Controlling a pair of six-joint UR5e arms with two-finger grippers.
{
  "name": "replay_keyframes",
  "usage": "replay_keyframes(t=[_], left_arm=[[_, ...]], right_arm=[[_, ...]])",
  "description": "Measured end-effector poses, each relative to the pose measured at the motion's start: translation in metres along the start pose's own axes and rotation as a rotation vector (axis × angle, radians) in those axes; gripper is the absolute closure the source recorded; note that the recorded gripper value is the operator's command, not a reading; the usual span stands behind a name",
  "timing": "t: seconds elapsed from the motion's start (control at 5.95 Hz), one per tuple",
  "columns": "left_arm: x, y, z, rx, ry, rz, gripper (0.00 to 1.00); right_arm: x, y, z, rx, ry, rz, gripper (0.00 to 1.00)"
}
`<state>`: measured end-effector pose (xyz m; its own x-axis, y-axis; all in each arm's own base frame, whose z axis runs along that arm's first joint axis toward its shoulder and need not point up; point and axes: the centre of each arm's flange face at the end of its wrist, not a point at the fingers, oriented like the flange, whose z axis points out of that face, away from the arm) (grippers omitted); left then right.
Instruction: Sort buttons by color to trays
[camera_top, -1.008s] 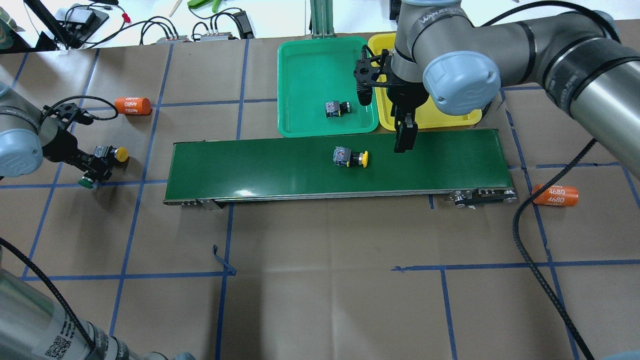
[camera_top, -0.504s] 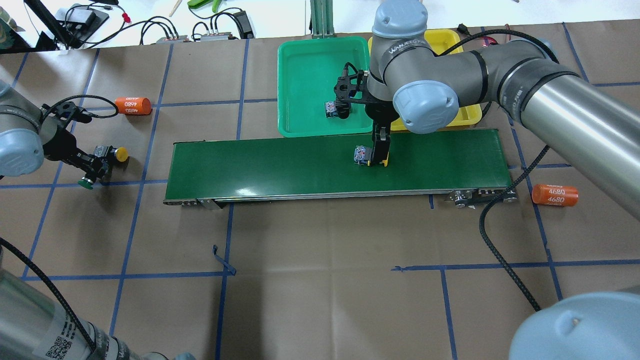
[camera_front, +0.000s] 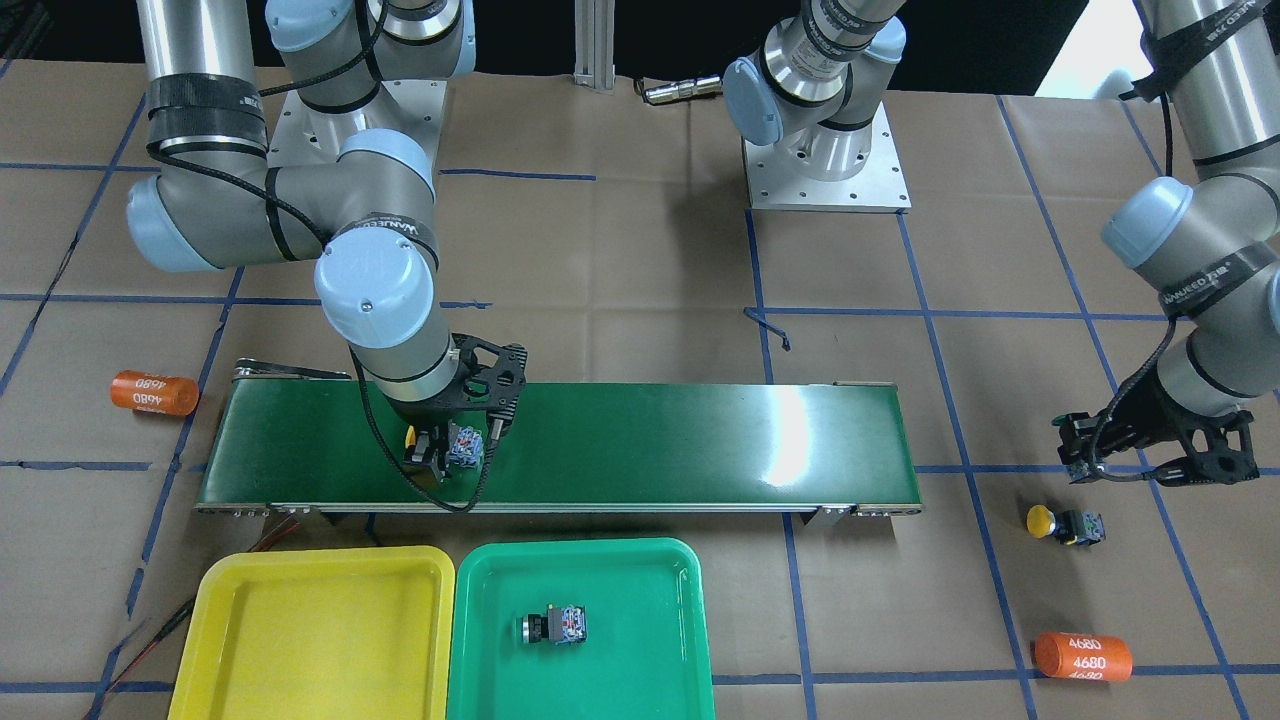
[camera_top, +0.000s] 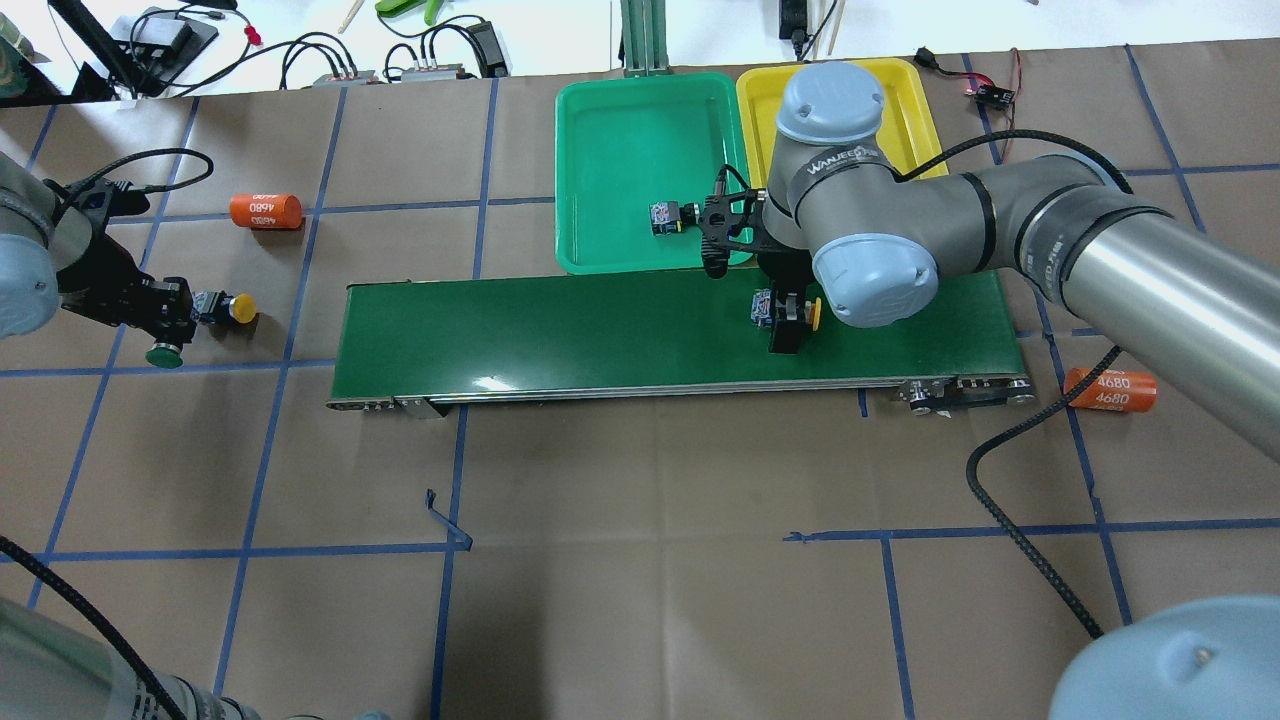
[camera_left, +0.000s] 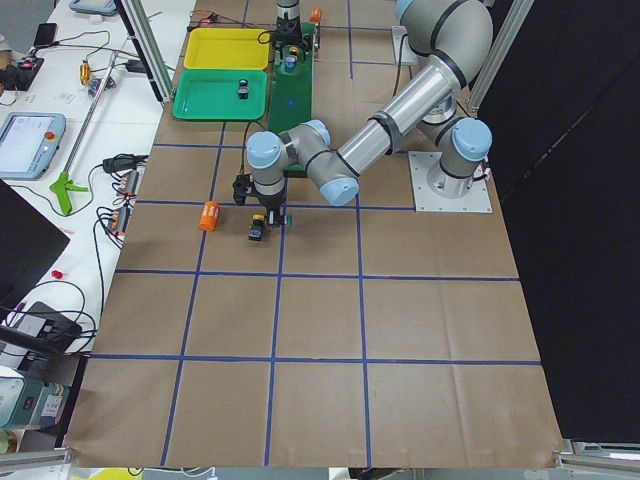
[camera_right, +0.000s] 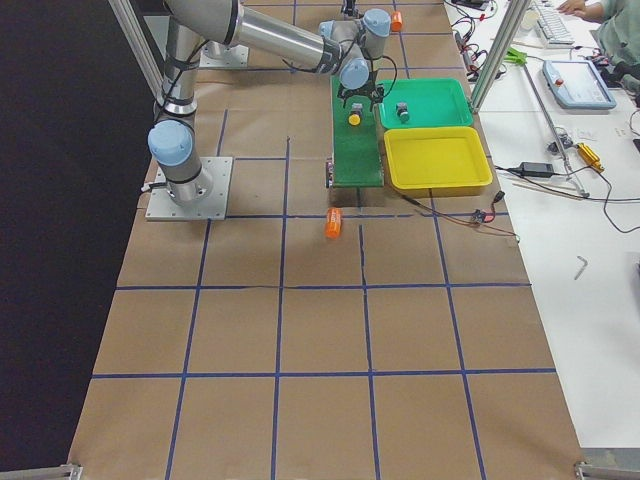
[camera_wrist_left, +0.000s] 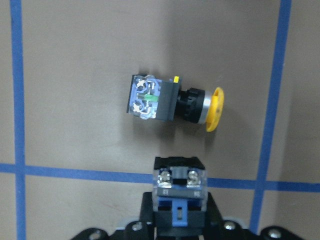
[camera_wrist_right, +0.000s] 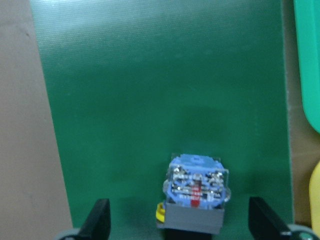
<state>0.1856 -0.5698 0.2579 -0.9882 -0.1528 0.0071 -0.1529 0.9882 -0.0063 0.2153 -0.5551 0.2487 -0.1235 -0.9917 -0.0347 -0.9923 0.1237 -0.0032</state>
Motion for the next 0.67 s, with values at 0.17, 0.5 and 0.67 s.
replay_keyframes(t=[0.17,0.5,0.67], left_arm=[[0.035,0.0,-0.017,0.024,0.02,-0.179,0.84],[0.117,-0.002,-0.032,0.041,0.051,-0.467,0.99],[0.164,0.0,-0.033,0.036,0.06,-0.61,1.0]], right_arm=[[0.003,0.021,-0.003,-0.027,0.006,0.0,0.91],[0.007,0.043,-0.005,-0.095,0.017,-0.01,0.94],[0.009,0.053,-0.011,-0.112,0.029,-0.017,0.94]])
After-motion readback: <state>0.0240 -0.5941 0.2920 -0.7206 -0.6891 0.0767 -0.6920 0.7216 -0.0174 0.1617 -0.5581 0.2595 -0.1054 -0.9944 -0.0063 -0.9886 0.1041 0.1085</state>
